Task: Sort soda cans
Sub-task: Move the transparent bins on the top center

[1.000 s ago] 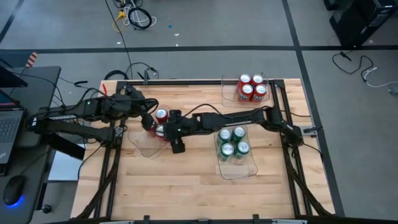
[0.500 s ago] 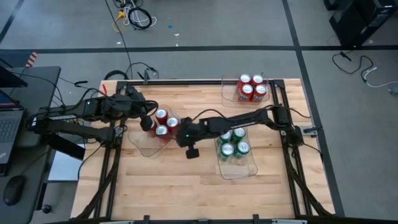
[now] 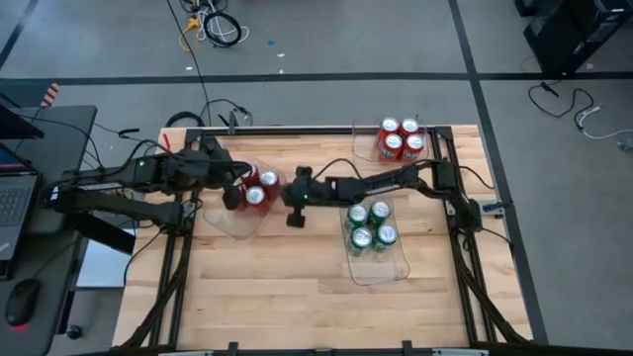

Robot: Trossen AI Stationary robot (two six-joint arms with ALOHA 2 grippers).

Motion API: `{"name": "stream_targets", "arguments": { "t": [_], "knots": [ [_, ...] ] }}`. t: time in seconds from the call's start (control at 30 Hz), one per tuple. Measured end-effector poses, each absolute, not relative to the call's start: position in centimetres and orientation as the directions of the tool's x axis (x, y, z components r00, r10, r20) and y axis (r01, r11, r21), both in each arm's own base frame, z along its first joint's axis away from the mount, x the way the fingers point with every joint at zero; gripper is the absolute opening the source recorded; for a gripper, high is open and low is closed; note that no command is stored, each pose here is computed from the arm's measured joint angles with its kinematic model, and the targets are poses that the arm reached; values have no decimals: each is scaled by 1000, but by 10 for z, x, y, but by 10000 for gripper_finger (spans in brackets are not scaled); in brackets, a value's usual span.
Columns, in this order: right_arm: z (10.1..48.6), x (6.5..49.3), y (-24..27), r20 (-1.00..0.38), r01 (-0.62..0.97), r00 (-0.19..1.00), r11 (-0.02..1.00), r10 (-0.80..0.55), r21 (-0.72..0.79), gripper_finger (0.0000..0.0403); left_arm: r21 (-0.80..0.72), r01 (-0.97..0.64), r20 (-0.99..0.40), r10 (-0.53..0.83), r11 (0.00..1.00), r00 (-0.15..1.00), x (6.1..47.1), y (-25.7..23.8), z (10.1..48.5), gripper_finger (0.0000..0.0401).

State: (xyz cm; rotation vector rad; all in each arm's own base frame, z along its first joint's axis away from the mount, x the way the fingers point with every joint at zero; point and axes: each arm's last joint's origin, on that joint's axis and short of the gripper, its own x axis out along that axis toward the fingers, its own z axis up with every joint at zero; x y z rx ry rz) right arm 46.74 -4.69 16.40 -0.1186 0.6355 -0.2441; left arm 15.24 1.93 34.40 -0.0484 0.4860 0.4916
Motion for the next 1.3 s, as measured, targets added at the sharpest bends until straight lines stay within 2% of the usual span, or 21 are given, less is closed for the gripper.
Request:
{"name": "stream_targets", "arguments": {
  "t": [0.13, 0.27, 0.37, 0.5, 0.63, 0.77, 0.97, 1.13, 1.3],
  "knots": [
    [169, 469, -64, -516, 278, 792, 946, -325, -168, 0, 103, -371, -495, 372, 923, 786, 161, 15, 340, 0],
    [175, 465, -67, -534, 264, 781, 946, -324, -187, 0, 140, -247, -556, 282, 959, 782, 178, 2, 329, 0],
    [197, 453, -58, -571, 238, 754, 945, -325, -223, 0, 145, -186, -611, 236, 972, 756, 193, -10, 317, 0],
    [230, 422, -41, -617, 232, 687, 921, -383, -314, 0, 123, -146, -693, 190, 982, 696, 215, -24, 296, 0],
    [254, 372, -31, -630, 248, 669, 918, -394, -310, 0, 139, -117, -744, 181, 983, 643, 234, -33, 277, 0],
    [270, 316, -27, -599, 318, 692, 915, -403, -248, 0, 169, -110, -790, 202, 979, 580, 252, -34, 255, 0],
    [278, 250, -22, -531, 406, 731, 899, -428, -166, 0, 291, -192, -820, 348, 937, 454, 268, -13, 228, 0],
    [276, 221, -20, -497, 439, 746, 889, -443, -133, 0, 377, -251, -822, 447, 892, 353, 276, 19, 213, 0],
    [268, 211, -19, -505, 446, 741, 886, -443, -123, 0, 411, -289, -818, 489, 865, 302, 281, 52, 203, 0]
  ]
}}
